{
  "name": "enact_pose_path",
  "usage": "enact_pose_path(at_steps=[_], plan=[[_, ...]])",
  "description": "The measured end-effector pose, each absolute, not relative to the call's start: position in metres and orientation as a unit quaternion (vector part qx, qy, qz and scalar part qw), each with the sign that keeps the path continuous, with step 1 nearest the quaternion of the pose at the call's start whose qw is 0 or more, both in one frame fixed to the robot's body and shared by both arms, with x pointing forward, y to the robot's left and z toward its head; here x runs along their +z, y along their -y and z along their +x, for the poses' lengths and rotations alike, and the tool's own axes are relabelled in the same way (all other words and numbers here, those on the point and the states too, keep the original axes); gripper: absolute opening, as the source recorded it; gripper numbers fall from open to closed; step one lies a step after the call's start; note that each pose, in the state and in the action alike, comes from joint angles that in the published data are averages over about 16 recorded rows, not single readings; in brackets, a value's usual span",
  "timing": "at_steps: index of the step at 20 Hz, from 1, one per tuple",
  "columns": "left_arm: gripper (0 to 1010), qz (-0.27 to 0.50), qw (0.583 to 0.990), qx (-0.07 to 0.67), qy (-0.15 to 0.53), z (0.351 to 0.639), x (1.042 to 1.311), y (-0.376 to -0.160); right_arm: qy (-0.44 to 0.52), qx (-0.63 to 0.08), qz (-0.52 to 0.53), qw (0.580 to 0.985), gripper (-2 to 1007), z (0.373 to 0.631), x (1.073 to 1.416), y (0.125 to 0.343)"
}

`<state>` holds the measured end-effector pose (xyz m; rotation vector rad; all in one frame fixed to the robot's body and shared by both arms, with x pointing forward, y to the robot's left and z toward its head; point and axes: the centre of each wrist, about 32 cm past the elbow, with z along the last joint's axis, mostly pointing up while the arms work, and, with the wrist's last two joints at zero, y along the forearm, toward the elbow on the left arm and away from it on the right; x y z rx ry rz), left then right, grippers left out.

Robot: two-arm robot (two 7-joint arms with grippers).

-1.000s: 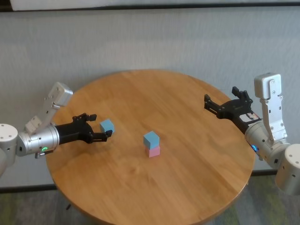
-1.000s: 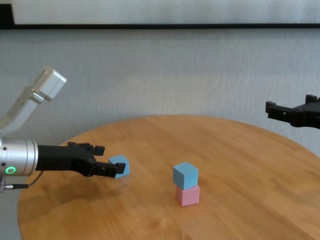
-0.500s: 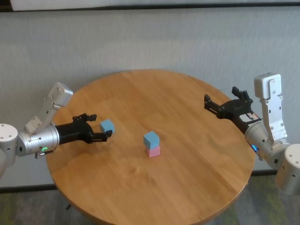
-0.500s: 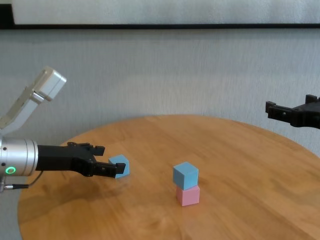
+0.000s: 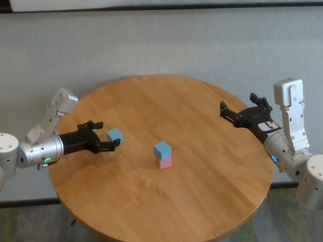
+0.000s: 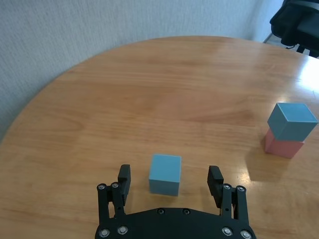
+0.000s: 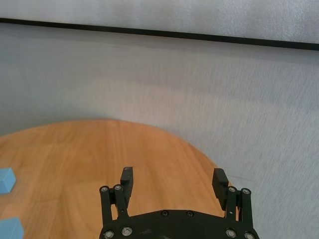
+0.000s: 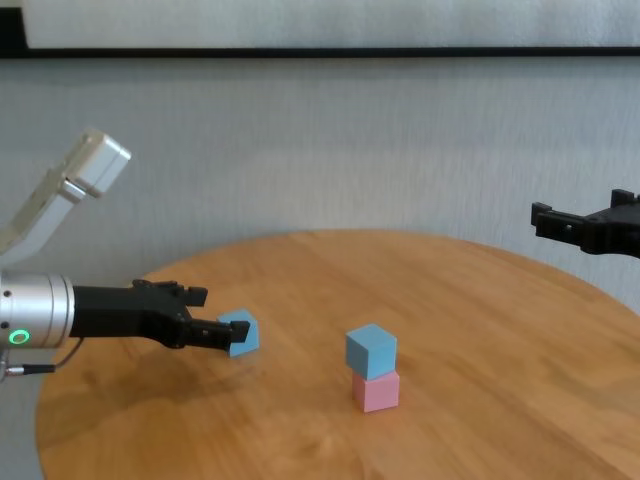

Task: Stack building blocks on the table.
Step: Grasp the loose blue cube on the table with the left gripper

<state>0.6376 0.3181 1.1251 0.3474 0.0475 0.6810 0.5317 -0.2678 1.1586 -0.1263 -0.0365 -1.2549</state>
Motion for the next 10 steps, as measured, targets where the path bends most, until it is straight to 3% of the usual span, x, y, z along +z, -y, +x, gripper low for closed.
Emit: enact_pose_path(at_steps=[10], plan=[[1001, 0.168, 0.925, 0.339, -0.024, 0.6311, 1.1312, -0.3132, 0.017, -0.587, -0.059, 0.808, 1004, 0.5317, 1.1586, 0.2678]])
